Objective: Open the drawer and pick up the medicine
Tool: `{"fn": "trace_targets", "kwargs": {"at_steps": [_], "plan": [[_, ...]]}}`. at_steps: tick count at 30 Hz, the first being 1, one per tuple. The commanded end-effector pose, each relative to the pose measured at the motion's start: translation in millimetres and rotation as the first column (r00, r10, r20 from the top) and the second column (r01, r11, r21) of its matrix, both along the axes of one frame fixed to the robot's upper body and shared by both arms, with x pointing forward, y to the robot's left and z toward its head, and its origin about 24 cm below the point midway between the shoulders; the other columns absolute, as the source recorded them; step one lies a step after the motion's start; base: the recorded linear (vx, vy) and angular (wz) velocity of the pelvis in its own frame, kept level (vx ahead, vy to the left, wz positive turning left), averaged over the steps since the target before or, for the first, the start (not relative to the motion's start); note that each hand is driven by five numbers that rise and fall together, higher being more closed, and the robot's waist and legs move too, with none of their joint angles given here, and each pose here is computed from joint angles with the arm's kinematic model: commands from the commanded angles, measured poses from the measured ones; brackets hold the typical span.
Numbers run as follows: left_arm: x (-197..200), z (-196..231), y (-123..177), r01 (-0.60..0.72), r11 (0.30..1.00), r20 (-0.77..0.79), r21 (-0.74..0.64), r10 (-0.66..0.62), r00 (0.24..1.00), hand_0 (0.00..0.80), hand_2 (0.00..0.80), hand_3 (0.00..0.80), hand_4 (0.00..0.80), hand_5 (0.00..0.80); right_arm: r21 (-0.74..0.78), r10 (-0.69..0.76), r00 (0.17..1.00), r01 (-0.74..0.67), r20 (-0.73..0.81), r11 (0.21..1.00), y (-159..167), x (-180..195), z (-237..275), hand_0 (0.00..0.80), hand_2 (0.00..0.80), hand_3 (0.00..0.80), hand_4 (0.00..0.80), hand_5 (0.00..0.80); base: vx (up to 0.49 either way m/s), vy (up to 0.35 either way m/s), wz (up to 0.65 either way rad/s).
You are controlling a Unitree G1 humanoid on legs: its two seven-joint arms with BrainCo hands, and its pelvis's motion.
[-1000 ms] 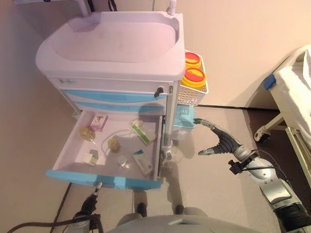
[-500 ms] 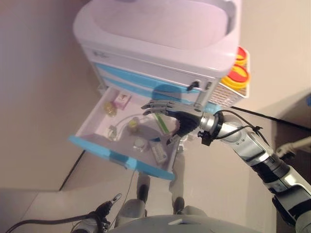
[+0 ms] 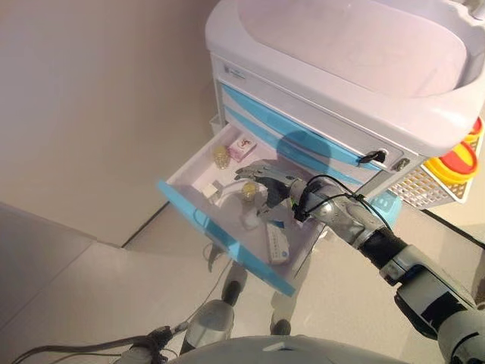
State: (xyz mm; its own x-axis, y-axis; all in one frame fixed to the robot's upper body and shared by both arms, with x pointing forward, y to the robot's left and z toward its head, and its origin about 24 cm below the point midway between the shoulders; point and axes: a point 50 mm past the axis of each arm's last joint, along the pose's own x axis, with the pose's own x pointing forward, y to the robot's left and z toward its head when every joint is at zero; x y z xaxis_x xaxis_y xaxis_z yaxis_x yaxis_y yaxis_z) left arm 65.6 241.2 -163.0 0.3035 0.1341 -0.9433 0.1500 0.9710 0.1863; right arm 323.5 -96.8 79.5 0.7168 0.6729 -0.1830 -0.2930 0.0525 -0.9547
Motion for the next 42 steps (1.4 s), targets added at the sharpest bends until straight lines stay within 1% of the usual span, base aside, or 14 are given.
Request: {"fn": "trace_targets", "kwargs": {"at_steps": [1,6,9,11,16,23,31,42], "plan": [[-1.3,4.2,15.1,-0.003,0.999,-0.002,0.032,0.003,1.000,0.000,0.000,0.000,0.000,0.000,0.024,0.014,0.989,-0.018,0.150,1.000,19.6,9.7,21.4,0.000,0.000,0.000,0.000,0.000,-0.002,-0.020,0.18],[6.8,7.3,17.8,0.017,0.999,0.031,0.038,-0.019,0.999,0.000,0.000,0.000,0.000,0.000,0.011,-0.103,0.977,0.103,0.188,0.995,5.5,26.1,17.5,0.000,0.000,0.000,0.000,0.000,0.000,-0.030,0.21],[9.2,8.9,20.7,0.029,0.998,0.041,0.049,-0.032,0.999,0.000,0.000,0.000,0.000,0.000,-0.001,-0.140,0.971,0.143,0.192,0.990,0.4,31.7,16.2,0.000,0.000,0.000,0.000,0.000,0.025,-0.035,0.17],[9.8,9.1,20.8,0.030,0.998,0.044,0.050,-0.033,0.999,0.000,0.000,0.000,0.000,0.000,-0.007,-0.143,0.971,0.147,0.191,0.989,-0.2,32.9,16.0,0.000,0.000,0.000,0.000,0.000,0.018,-0.009,0.13],[13.3,10.6,22.1,0.035,0.998,0.060,0.056,-0.038,0.997,0.000,0.000,0.000,0.000,0.000,-0.077,-0.160,0.972,0.175,0.170,0.981,-7.0,37.9,9.2,0.000,0.000,0.000,0.000,0.000,0.030,0.000,0.08],[17.6,11.6,22.0,0.058,0.997,0.067,0.059,-0.062,0.996,0.000,0.000,0.000,0.000,0.000,-0.124,-0.233,0.960,0.254,0.157,0.959,-20.9,43.3,-2.7,0.000,0.000,0.000,0.000,0.000,0.009,0.003,0.03],[22.7,13.6,23.8,0.074,0.995,0.084,0.061,-0.079,0.993,0.000,0.000,0.000,0.000,0.000,-0.233,-0.260,0.951,0.294,0.167,0.927,-35.4,47.5,-10.5,0.000,0.000,0.000,0.000,0.000,0.000,0.002,0.06],[25.3,14.2,23.5,0.085,0.995,0.090,0.061,-0.091,0.992,0.000,0.000,0.000,0.000,0.000,-0.271,-0.308,0.934,0.349,0.182,0.897,-45.6,49.0,-17.0,0.000,0.000,0.000,0.000,0.000,0.000,0.000,0.00]]}}
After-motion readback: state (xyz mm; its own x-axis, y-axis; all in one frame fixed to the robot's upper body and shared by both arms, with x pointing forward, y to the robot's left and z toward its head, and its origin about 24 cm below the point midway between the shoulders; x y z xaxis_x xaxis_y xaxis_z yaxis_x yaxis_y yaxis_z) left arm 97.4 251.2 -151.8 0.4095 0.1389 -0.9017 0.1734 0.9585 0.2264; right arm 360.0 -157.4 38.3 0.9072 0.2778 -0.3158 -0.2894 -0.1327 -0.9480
